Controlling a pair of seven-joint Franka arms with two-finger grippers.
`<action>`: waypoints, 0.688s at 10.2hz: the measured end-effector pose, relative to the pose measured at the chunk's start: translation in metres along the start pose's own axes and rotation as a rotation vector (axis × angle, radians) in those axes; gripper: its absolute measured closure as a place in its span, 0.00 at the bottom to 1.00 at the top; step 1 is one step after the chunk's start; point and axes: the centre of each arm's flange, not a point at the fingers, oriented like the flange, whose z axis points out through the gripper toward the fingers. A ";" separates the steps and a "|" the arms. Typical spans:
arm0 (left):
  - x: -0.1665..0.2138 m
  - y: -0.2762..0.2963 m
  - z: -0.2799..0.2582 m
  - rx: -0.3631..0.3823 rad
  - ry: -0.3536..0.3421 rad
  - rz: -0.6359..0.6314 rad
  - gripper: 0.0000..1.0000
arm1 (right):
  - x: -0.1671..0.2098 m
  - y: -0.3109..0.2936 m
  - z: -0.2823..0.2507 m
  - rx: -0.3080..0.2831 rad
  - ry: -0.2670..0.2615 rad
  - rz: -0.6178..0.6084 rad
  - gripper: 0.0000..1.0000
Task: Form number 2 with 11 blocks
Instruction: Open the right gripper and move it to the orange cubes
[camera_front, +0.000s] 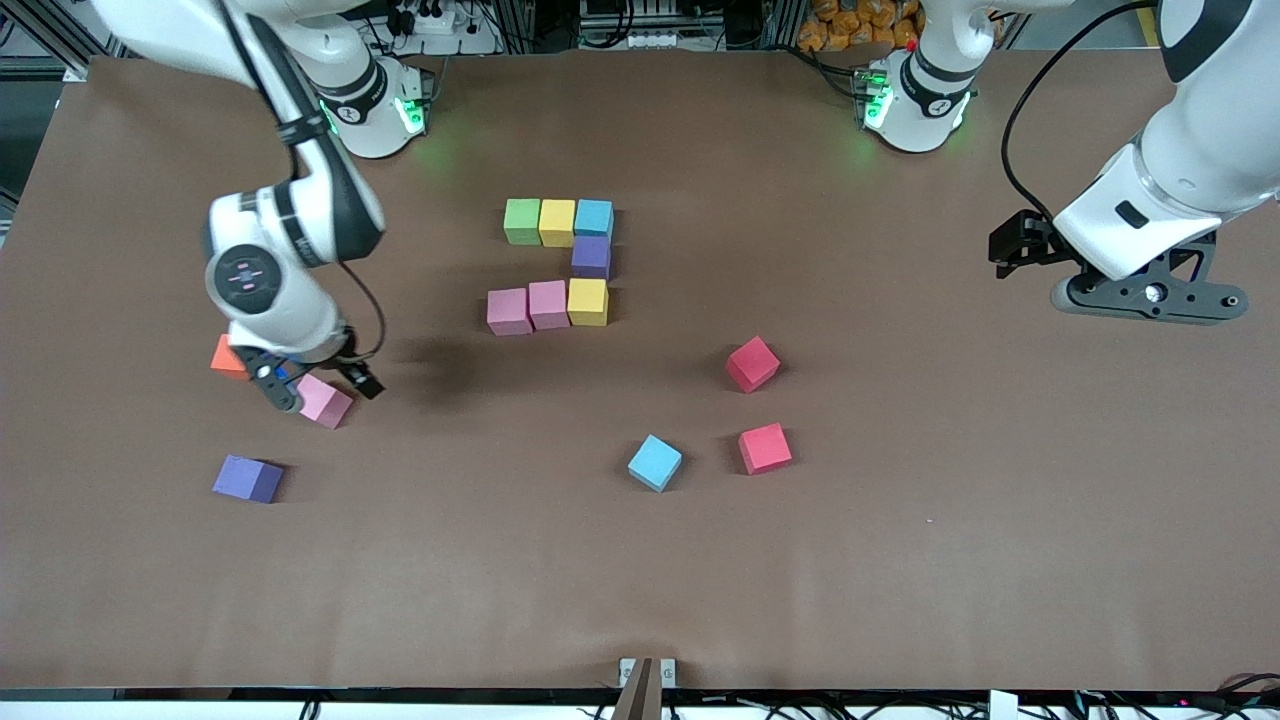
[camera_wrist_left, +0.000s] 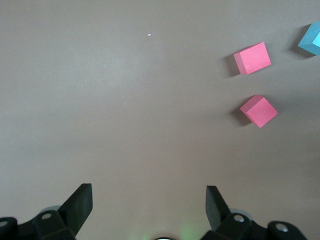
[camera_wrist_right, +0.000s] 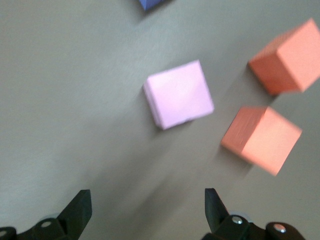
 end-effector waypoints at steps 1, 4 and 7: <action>0.000 0.000 0.000 0.000 0.000 0.000 0.00 | 0.010 0.010 0.004 -0.006 -0.009 -0.105 0.00; 0.000 0.000 0.000 0.000 0.000 0.000 0.00 | 0.029 0.026 0.017 -0.005 -0.021 -0.347 0.00; 0.000 0.000 0.000 0.000 0.000 0.000 0.00 | 0.046 0.032 0.042 0.026 0.002 -0.444 0.00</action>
